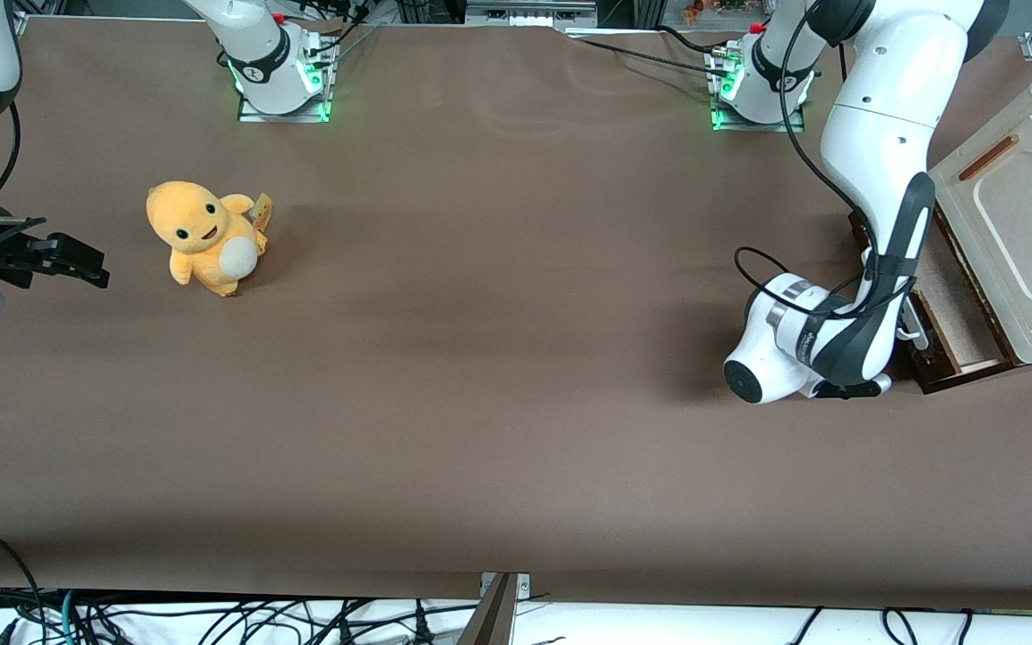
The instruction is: Open lower drawer with left arm only
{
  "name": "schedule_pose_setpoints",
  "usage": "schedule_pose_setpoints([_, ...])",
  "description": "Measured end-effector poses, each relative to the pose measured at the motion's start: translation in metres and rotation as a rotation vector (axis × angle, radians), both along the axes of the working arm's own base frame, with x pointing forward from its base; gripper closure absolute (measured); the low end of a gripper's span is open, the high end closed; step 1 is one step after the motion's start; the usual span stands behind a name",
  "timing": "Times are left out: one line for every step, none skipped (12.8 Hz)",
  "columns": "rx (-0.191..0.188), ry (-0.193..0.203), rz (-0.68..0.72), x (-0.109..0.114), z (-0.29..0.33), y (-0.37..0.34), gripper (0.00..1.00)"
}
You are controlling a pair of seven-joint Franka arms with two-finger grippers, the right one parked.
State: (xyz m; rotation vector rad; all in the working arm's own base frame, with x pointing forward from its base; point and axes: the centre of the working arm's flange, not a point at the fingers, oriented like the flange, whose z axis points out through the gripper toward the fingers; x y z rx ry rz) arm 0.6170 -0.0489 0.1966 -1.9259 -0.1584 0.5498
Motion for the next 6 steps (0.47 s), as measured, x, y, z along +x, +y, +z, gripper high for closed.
schedule_pose_setpoints([-0.004, -0.001, -0.002, 0.0, 0.0, -0.003, 0.78])
schedule_pose_setpoints([-0.004, -0.001, -0.003, 0.0, 0.0, -0.004, 0.78])
schedule_pose_setpoints([-0.006, 0.001, -0.004, 0.0, 0.0, -0.005, 0.78])
schedule_pose_setpoints([-0.026, 0.015, -0.003, 0.0, 0.0, -0.008, 0.72])
schedule_pose_setpoints([-0.043, 0.019, -0.001, -0.001, 0.0, -0.012, 0.61])
schedule_pose_setpoints([-0.056, 0.019, -0.003, 0.0, 0.0, -0.017, 0.48])
